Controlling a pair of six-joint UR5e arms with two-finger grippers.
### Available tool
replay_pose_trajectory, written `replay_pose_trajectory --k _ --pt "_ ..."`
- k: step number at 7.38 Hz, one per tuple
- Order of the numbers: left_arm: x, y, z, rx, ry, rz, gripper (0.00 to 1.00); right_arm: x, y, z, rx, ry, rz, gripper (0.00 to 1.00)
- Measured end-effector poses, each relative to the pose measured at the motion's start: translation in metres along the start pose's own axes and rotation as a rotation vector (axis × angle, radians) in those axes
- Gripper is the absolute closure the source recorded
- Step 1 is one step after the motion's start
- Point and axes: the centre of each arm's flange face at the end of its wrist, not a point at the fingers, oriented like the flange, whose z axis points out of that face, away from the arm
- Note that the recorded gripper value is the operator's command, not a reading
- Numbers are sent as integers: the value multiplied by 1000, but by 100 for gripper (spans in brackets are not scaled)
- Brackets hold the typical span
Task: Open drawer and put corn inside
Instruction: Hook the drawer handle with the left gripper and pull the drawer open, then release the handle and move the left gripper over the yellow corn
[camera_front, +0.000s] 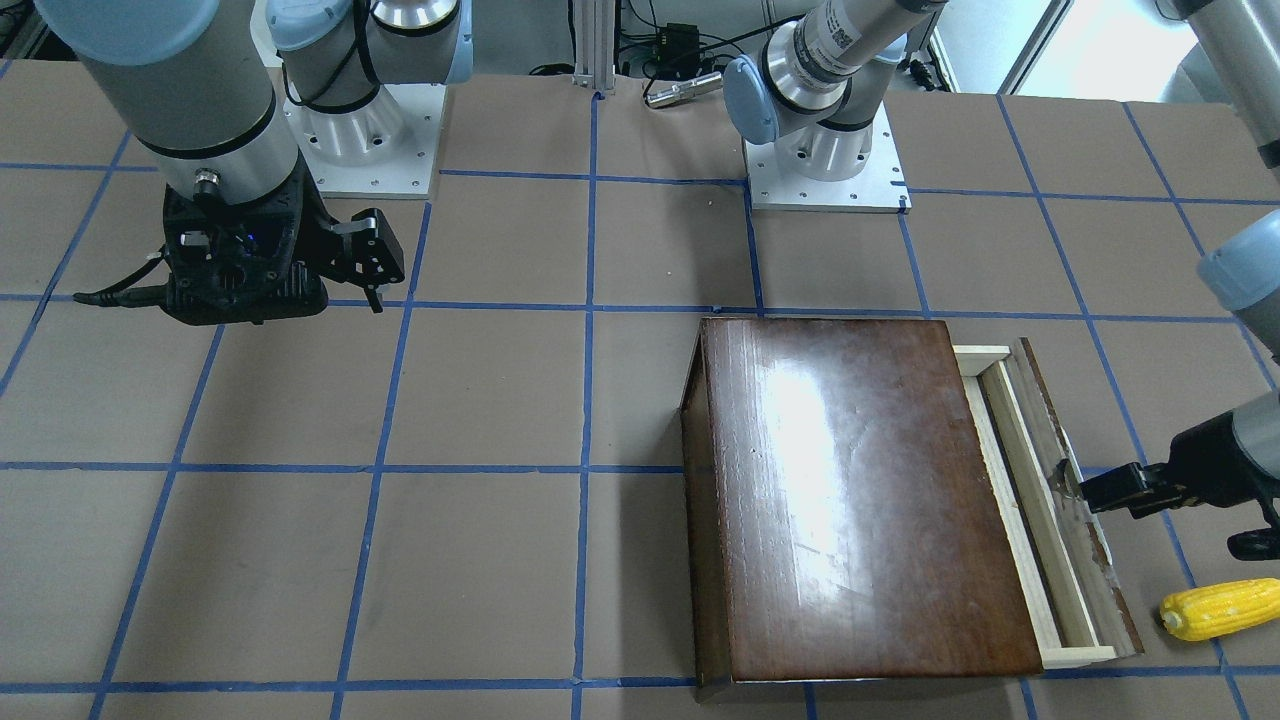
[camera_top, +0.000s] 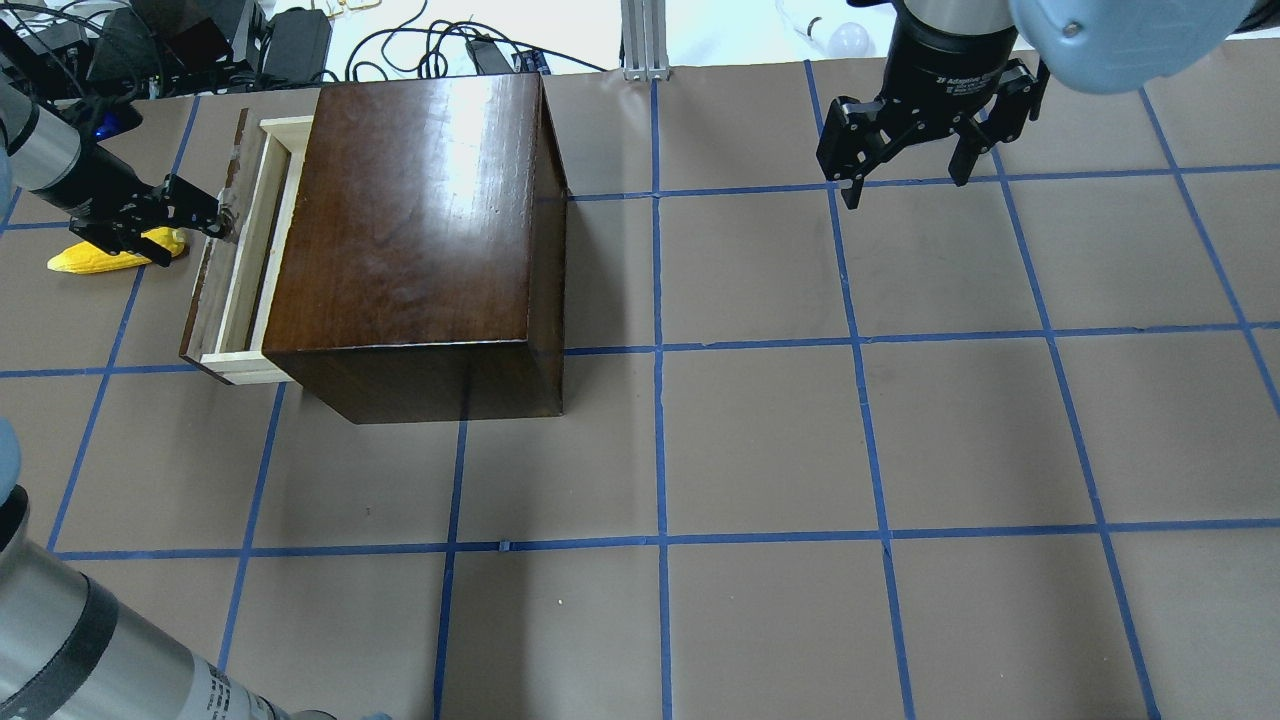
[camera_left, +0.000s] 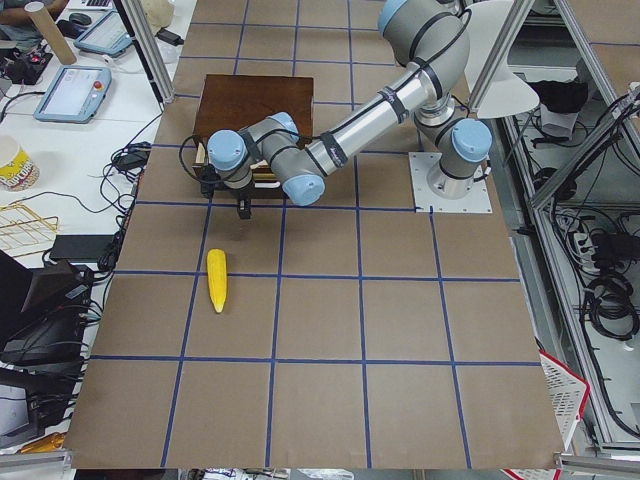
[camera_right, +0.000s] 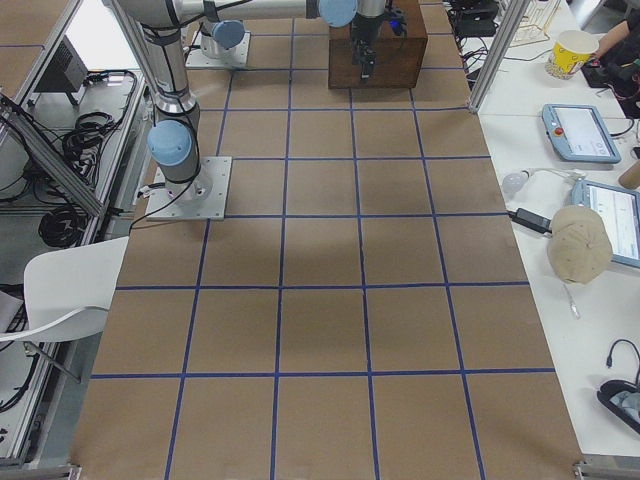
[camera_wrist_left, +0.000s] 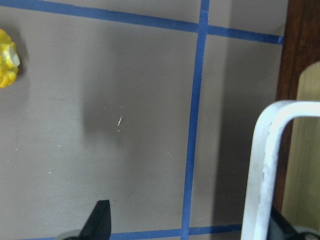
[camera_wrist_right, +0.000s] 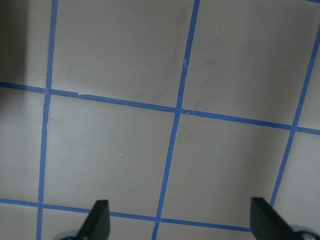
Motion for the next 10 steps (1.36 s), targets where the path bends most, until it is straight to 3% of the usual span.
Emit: replay_pose_trajectory --k 10 --pt "-12 4 -8 11 -2 -15 0 0 0 0 0 0 0 0"
